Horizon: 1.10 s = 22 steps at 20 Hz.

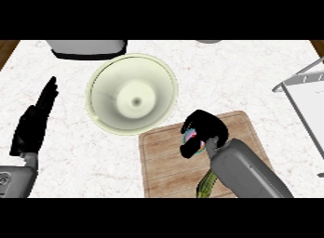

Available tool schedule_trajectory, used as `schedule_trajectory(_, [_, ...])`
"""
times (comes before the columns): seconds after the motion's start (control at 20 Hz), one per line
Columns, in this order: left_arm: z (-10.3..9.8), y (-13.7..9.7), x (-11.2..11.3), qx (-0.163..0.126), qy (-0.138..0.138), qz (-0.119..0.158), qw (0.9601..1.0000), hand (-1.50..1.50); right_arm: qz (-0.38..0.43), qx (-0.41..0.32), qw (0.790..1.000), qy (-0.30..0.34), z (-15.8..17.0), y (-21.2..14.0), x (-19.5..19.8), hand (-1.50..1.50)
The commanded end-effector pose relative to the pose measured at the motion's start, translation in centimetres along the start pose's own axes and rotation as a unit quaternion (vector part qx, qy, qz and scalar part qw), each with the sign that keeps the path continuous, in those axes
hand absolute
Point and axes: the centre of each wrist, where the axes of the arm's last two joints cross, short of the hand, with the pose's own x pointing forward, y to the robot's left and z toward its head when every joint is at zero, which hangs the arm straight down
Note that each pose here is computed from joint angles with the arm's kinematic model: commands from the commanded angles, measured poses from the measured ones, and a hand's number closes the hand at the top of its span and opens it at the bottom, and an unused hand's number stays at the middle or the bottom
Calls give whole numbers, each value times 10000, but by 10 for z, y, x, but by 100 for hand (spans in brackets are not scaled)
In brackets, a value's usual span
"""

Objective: Pick the cupcake from the cutting board and place it in the tiered basket

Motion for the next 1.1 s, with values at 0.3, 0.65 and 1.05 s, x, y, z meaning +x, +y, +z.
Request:
schedule_trajectory(0.3, [-16,4,-6,48,24,45,10000,0,-518,-13,9986,53,1,1,21,150])
schedule_trajectory(0.65, [3,6,4,6,-187,26,9998,0,-2177,-2006,9365,1879,-20,-109,-38,150])
schedule_trajectory(1.05, [4,0,9,-150,-307,15,9994,0,-3184,-4622,7787,2803,2,-221,-86,150])
